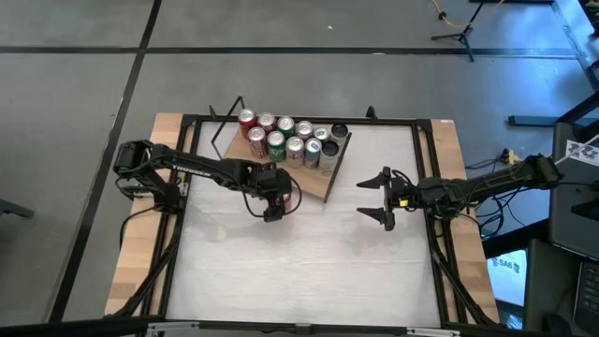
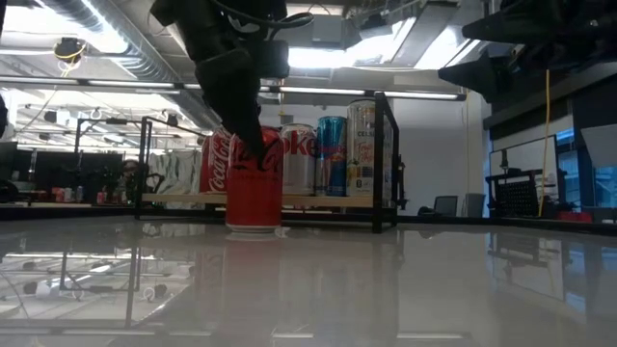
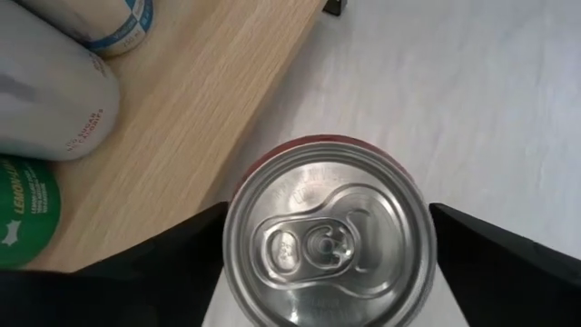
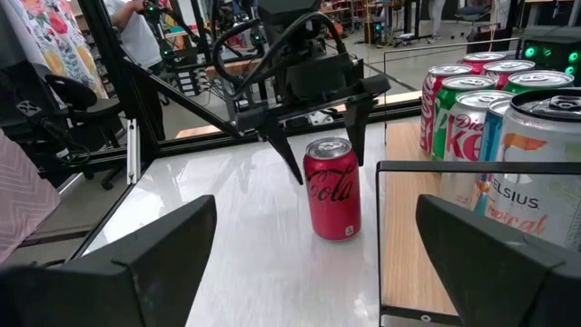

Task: Place canned beverage on shelf
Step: Put the red black soda can on the shelf aligned with the other red black soda can

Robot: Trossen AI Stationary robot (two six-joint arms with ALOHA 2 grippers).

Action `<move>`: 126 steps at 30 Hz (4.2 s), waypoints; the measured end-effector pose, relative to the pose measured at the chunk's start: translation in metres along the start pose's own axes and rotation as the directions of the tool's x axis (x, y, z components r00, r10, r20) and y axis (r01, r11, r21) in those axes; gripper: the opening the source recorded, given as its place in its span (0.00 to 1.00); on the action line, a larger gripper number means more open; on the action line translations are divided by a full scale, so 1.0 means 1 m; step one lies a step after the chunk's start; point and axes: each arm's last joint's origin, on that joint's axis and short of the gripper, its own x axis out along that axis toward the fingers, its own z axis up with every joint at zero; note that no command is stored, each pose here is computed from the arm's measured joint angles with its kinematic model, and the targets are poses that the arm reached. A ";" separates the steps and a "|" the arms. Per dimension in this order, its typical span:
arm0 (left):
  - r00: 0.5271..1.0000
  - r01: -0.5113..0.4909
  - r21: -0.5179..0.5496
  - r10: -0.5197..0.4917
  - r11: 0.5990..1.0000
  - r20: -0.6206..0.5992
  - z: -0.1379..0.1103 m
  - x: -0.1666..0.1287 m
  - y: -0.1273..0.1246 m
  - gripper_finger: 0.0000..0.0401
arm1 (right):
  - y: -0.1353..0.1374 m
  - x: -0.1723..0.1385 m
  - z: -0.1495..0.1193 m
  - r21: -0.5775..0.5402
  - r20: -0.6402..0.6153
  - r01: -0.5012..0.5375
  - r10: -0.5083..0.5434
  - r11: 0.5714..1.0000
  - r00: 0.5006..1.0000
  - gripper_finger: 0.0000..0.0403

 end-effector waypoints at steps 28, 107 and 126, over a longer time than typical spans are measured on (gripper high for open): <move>0.999 0.017 0.037 -0.015 0.999 -0.051 0.032 -0.048 0.008 0.70 | 0.000 0.000 0.000 0.000 0.000 0.000 0.000 1.000 1.000 0.92; 0.965 -0.260 -0.317 0.260 0.912 -0.043 -0.086 -0.087 0.153 0.82 | 0.000 0.000 -0.002 -0.005 -0.021 0.007 -0.007 1.000 1.000 0.92; 0.959 -0.281 -0.318 0.279 0.906 -0.055 -0.086 -0.087 0.153 0.82 | 0.000 0.000 -0.002 -0.005 -0.021 0.007 -0.007 1.000 1.000 0.92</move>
